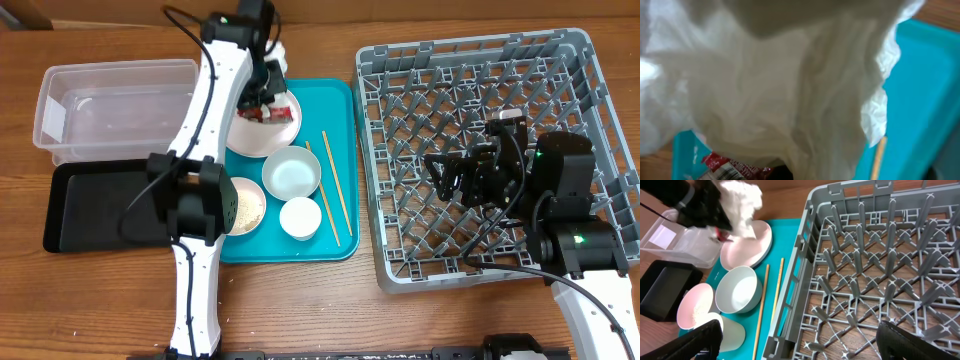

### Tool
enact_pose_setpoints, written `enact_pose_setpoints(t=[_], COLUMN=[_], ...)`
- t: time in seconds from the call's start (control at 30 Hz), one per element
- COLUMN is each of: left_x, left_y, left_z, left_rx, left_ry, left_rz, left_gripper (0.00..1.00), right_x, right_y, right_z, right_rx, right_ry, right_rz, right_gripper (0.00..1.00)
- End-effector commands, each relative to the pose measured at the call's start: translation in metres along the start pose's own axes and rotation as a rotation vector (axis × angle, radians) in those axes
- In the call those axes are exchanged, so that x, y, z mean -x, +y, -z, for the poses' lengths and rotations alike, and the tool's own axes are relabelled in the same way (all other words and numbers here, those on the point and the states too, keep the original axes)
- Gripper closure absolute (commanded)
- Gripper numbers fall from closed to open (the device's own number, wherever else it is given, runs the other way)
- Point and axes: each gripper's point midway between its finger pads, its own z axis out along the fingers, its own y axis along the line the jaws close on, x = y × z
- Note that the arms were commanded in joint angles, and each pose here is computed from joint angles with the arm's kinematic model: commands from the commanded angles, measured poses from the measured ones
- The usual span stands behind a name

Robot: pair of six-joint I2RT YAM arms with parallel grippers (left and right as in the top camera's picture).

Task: Sort waste into correct bins and load items into the dishwasher
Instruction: 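Grasp the tissue and red wrapper with the left gripper, then carry the tissue and wrapper left and drop into the clear bin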

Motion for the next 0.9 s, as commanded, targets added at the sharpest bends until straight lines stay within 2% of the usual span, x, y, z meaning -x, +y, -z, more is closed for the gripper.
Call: enact_pose_setpoints(t=[0.0,0.27,0.4,0.63,0.87], left_x=[0.012,0.006,0.018,0.04,0.038], left_y=[-0.006,0.025,0.054,0.141,0.233], left_z=[0.06,0.107,0.127,0.137,0.123], left_rx=[-0.071,-0.05,-0.058,-0.014,0.129], left_ry=[-0.09,-0.094,-0.137,-0.172,-0.16], left_rz=[-0.046,-0.013,0.052,0.307,0.765], left_gripper=[0.96,0.96,0.96,0.96,0.96], right_x=[0.01,0.009,0.009,0.008,0.008], right_y=[0.006,0.006,0.006,0.006,0.006], right_z=[0.004,0.004,0.004,0.004,0.004], right_rx=[0.012,0.012,0.011,0.011,0.011], right_ry=[-0.022,-0.019,-0.017,-0.014,-0.014], right_rz=[0.011,0.009,0.008,0.006,0.007], right_gripper=[0.0,0.0,0.0,0.0,0.0])
